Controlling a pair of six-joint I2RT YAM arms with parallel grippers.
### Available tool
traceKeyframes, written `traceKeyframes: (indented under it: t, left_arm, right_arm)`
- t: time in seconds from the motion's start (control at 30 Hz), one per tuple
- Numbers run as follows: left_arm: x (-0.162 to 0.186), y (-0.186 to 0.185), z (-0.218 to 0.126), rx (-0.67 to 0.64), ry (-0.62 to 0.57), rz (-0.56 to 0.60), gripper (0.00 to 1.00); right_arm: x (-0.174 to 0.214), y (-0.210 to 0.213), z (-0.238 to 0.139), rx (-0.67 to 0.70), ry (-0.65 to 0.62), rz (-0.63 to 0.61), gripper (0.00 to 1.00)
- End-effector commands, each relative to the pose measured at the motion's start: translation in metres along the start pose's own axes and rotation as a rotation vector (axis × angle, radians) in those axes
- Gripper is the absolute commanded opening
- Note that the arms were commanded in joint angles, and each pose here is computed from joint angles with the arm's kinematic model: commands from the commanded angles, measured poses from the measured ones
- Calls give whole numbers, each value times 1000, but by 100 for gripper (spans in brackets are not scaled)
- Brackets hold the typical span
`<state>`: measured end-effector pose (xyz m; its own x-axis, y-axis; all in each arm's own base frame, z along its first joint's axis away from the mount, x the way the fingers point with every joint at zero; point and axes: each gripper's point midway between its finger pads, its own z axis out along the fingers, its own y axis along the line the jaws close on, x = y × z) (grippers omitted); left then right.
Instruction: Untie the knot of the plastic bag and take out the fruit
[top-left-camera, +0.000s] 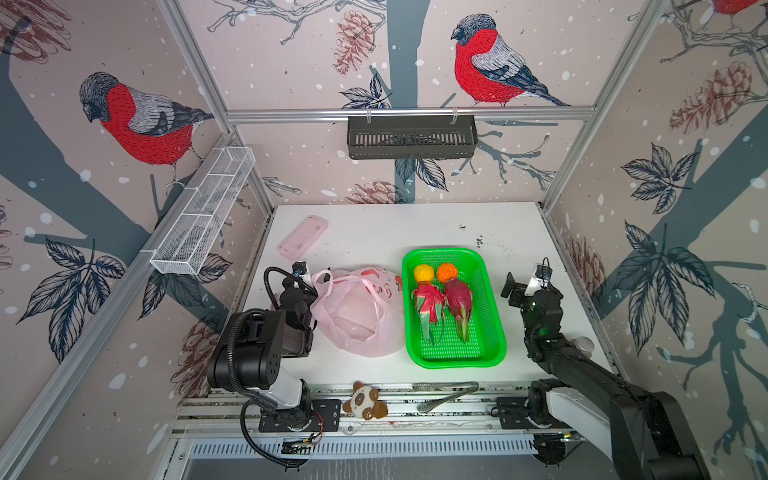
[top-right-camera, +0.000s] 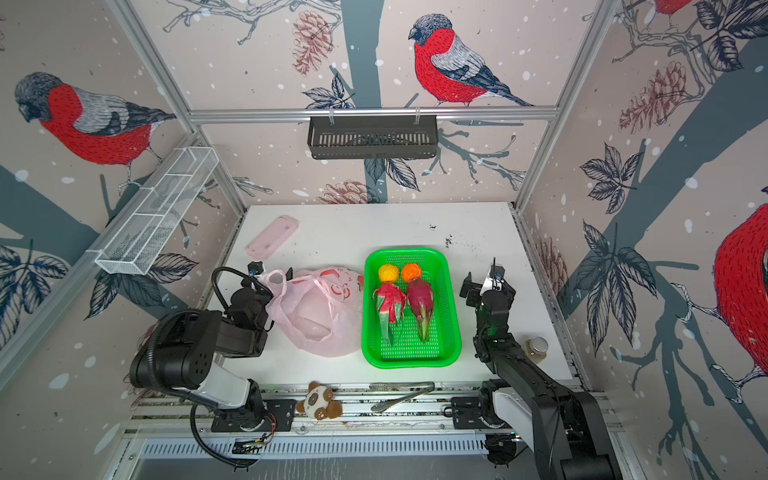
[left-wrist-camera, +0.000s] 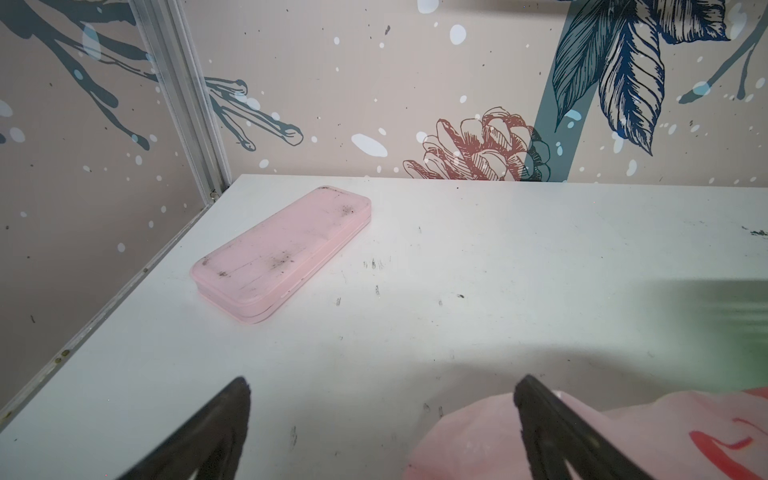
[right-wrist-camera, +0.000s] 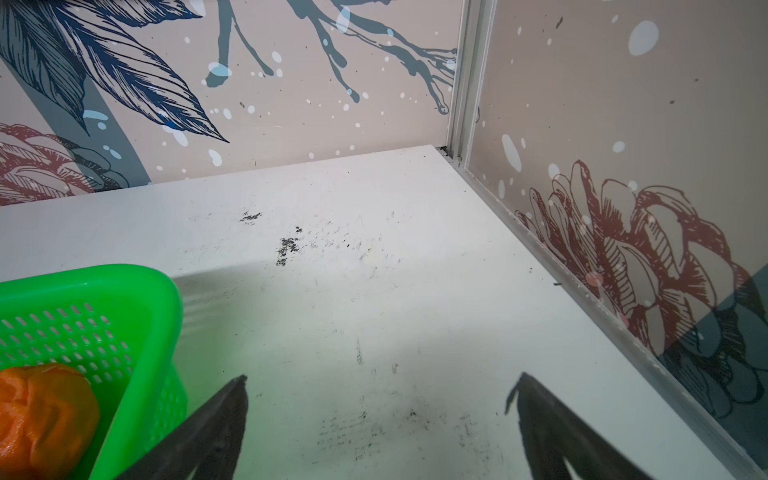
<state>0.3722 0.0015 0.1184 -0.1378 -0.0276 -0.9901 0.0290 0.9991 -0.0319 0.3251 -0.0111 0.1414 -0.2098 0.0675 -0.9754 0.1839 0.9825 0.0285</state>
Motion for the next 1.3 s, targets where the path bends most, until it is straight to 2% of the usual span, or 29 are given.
traceKeyframes:
  t: [0.0,0.37,0.8,1.27]
  left_arm:
    - [-12,2,1,-11,-48,10,98]
    - [-13,1,1,-12,-48,11,98]
    - [-13,2,1,-13,-47,12,98]
    - [-12,1,1,-12,-46,12,98]
  right_arm:
    - [-15,-4,1,19,-60,-2,99]
    - [-9,-8,25,51,-66,-26,100]
    - [-13,-5,36,23,-114,-21,99]
    - [4,-3,50,7,-79,-33,100]
